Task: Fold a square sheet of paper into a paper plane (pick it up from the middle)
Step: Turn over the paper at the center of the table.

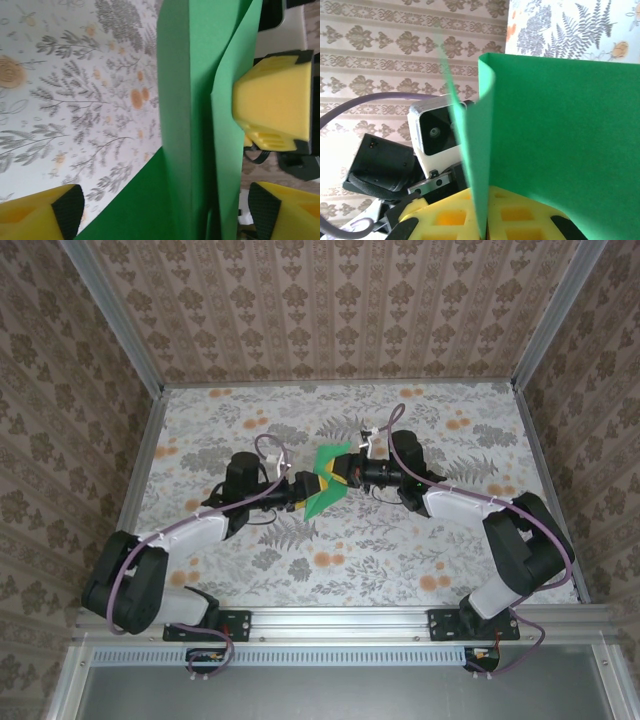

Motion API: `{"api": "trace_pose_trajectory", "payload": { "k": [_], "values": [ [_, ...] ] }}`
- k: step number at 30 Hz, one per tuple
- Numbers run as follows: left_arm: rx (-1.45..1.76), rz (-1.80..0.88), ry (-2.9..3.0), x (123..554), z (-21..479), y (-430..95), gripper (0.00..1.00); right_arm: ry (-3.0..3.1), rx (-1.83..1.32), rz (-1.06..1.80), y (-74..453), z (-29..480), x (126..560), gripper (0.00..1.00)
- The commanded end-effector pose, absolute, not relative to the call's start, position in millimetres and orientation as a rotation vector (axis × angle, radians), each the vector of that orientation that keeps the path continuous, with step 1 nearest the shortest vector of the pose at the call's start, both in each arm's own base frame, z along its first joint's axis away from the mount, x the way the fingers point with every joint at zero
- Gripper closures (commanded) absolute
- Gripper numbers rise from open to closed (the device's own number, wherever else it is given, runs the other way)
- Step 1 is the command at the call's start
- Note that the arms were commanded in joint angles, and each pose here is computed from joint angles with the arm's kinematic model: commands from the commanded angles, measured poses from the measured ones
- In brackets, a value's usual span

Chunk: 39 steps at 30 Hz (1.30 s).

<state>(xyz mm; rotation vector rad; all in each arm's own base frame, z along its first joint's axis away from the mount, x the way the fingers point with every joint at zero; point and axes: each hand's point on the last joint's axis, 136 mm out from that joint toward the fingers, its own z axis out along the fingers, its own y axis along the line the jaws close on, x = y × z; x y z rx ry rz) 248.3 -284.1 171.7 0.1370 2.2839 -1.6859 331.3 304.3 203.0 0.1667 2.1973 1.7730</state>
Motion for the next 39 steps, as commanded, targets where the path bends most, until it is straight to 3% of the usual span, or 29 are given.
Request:
{"api": "trace_pose_trajectory", "payload": {
  "k": [1, 8, 19, 22, 27, 30, 34, 39],
  "values": [
    [0.180, -1.796, 2.193, 244.9, 189.1, -290.4, 0.21, 2.166, 0.127, 1.842, 308.9, 214.3, 328.2, 0.90],
    [0.186, -1.785, 2.181, 246.4, 187.2, -290.3, 0.51, 2.208, 0.141, 1.819, 306.5, 201.6, 325.7, 0.89],
    [0.218, -1.784, 2.135, 245.2, 195.9, -288.8, 0.75, 2.263, 0.180, 1.764, 299.6, 183.5, 328.6, 0.83],
    [0.222, -1.770, 2.136, 245.2, 193.2, -287.8, 0.82, 2.270, 0.209, 1.739, 294.9, 182.7, 330.7, 0.77],
    [0.225, -1.675, 2.194, 246.5, 182.4, -282.0, 0.89, 2.299, 0.261, 1.597, 275.8, 178.6, 332.8, 0.55],
    [0.217, -1.486, 2.322, 247.2, 165.2, -269.6, 0.90, 2.355, 0.294, 1.381, 252.2, 167.8, 329.8, 0.46],
    [0.236, -0.947, 2.558, 249.2, 141.0, -231.2, 0.90, 2.421, 0.330, 1.051, 213.1, 154.3, 321.4, 0.40],
    [0.254, -0.397, 2.679, 257.2, 132.1, -190.4, 0.89, 2.437, 0.362, 0.836, 180.8, 143.0, 309.5, 0.32]
  ]
}}
